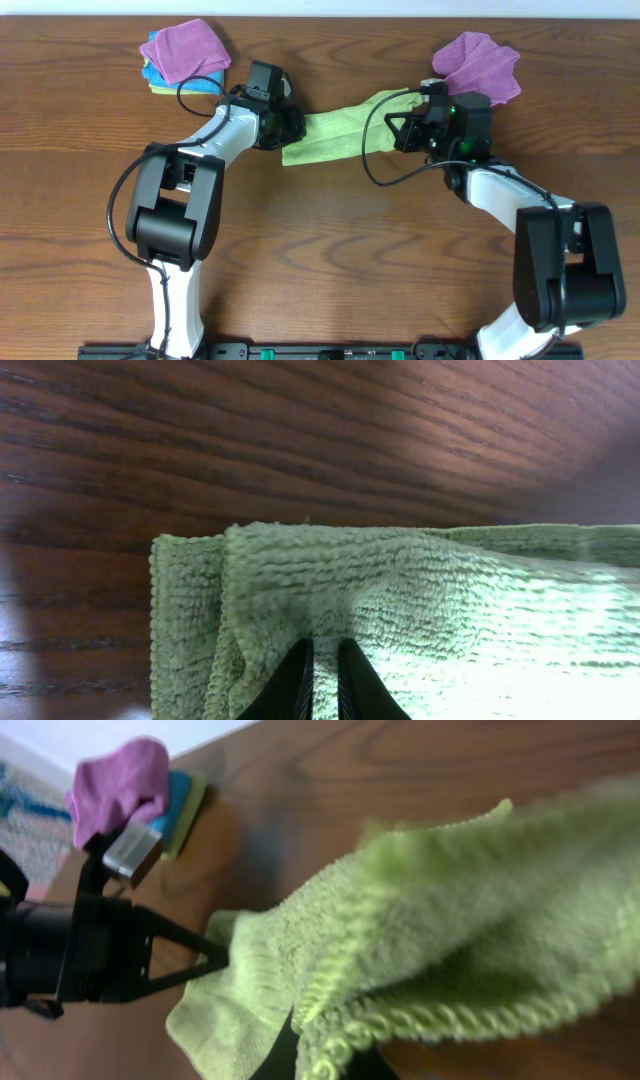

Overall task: Fold the cloth
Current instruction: 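Grasp the green strip's right end with the right gripper, then fold the right end with the right gripper toward the left gripper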

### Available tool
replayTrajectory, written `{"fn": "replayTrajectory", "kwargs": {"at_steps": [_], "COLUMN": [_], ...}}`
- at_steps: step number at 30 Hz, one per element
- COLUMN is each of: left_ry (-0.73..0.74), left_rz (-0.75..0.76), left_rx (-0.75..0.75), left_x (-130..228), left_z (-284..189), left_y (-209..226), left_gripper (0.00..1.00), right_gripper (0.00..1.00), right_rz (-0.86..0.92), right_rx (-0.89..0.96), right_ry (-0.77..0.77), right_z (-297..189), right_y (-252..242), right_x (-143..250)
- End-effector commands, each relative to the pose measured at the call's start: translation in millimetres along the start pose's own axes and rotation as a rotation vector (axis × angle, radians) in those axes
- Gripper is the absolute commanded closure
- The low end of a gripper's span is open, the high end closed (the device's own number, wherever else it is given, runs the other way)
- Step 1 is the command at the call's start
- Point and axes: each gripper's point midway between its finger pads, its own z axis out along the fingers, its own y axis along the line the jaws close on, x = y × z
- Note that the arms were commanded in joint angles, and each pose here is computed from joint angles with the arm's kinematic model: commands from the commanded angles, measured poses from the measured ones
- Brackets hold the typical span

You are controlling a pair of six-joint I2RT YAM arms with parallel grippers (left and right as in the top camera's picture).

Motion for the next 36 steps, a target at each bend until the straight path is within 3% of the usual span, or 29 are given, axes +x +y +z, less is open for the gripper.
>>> {"fn": "replayTrajectory", "kwargs": {"at_steps": [1,14,18,36], "left_ry": [-0.010,-0.009,-0.003,-0.076], "left_rz": [-0.004,-0.004,-0.005,0.038], "left_rx": [-0.045,-0.043,-0.019,0.026], "left_x": [-5,-5,-6,-60], "left_z": [5,5,3,-60], "left_y": [15,14,10,0], "left_gripper": [0.89,0.89,0.94,0.94], "right_gripper": [0.99,0.99,0.99,0.99], "right_rz": [-0.132,-0.305,-0.309,-0.397], "right_rx": [-0.029,-0.002,-0.014,-0.012], "right_ry": [-0.008,0.097,0.131,0.266], "right_z": [5,44,60,104], "right_y": [26,72,75,87], "right_x": [-13,7,18,53]}}
